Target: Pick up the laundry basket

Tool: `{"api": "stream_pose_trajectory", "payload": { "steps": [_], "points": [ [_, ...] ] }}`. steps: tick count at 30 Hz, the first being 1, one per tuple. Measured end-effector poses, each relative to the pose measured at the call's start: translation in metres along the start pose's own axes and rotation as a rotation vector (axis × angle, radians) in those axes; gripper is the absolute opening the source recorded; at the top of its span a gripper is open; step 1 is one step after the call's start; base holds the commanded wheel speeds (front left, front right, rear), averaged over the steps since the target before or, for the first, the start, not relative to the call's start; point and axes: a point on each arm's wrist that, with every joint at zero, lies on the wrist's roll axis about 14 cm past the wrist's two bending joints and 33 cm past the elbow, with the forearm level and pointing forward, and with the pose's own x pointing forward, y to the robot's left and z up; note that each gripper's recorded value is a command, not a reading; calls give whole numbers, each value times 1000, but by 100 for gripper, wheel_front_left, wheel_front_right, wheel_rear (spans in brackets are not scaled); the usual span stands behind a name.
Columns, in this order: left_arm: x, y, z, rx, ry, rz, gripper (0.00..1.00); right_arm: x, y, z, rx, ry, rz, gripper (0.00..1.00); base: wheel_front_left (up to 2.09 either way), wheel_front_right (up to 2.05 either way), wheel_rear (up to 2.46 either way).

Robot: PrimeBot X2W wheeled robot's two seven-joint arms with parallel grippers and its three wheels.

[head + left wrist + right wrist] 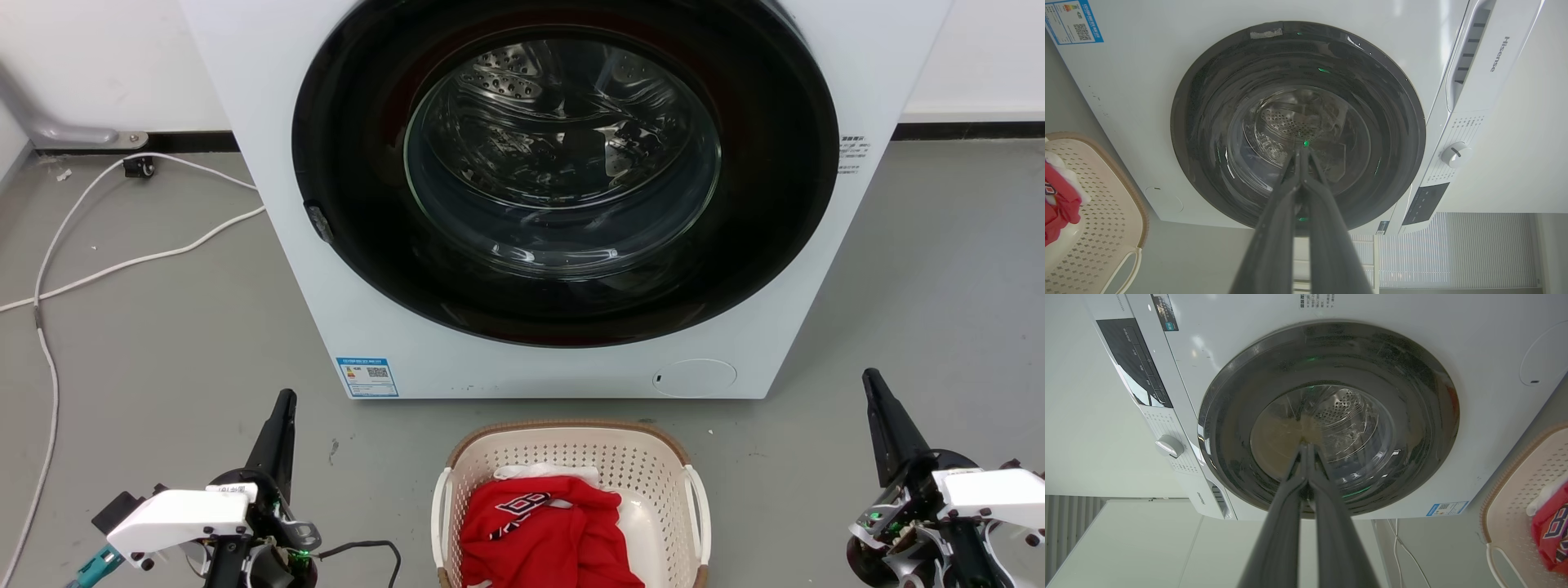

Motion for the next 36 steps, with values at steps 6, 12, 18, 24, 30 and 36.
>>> {"api": "stream_pose_trajectory", "payload": {
  "steps": [6, 12, 18, 24, 30, 36],
  "points": [
    [-1, 2, 0, -2, -1, 6, 100, -1, -2, 0, 0, 0, -6, 100, 0, 0, 0],
    [-8, 19, -5, -7, 0, 56, 100, -9, -18, -1, 4, -10, -53, 100, 0, 0, 0],
    [-7, 17, -11, 21, 4, 50, 100, -7, -14, -5, -21, -14, -40, 100, 0, 0, 0],
    [-5, 12, -13, 94, 0, 36, 100, -8, -14, -9, -95, -8, -41, 100, 0, 0, 0],
    [-2, 2, -17, 232, 6, 6, 100, -7, -10, -8, -234, -14, -32, 100, 0, 0, 0],
    [-1, -5, -22, 377, 15, -21, 100, -6, -3, -10, -414, -12, -10, 100, 0, 0, 0]
  ]
}}
